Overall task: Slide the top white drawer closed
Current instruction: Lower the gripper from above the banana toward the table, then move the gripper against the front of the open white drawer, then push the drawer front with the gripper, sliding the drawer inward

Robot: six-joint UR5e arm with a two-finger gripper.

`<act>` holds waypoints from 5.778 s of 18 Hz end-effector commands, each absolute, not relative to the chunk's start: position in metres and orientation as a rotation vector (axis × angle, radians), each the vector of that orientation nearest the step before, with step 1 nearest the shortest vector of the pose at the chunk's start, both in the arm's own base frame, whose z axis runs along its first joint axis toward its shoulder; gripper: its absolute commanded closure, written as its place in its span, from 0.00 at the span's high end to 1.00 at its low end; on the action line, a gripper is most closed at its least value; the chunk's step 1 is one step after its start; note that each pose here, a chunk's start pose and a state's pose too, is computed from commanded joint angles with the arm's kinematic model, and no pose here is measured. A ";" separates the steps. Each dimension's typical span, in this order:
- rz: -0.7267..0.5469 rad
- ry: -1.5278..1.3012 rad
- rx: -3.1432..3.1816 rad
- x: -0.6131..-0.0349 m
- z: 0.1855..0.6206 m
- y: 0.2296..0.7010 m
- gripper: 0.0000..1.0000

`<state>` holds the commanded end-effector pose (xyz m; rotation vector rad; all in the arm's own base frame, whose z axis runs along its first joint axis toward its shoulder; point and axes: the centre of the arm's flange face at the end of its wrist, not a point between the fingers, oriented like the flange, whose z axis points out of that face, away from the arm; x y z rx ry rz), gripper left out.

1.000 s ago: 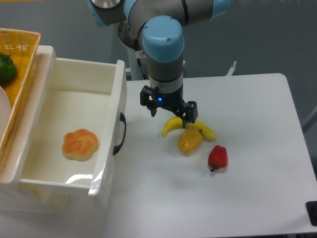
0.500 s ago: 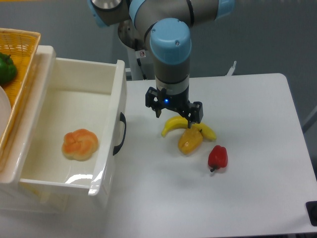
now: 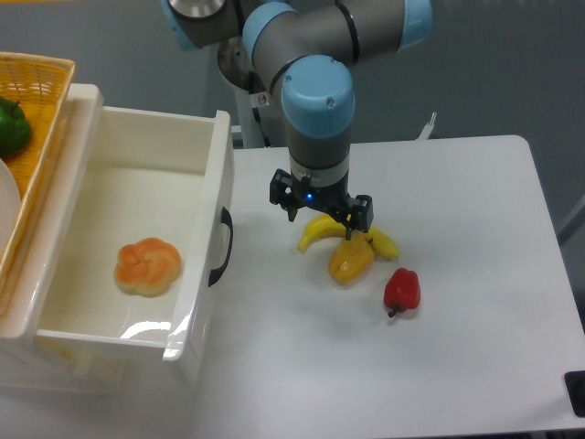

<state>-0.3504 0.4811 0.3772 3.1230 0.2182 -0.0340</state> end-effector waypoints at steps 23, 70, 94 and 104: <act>0.168 0.465 3.083 -0.328 0.303 0.527 1.00; 0.222 0.294 3.179 -0.253 0.336 0.562 1.00; 0.234 0.227 3.204 -0.219 0.347 0.578 1.00; 0.249 0.232 3.216 -0.202 0.353 0.584 1.00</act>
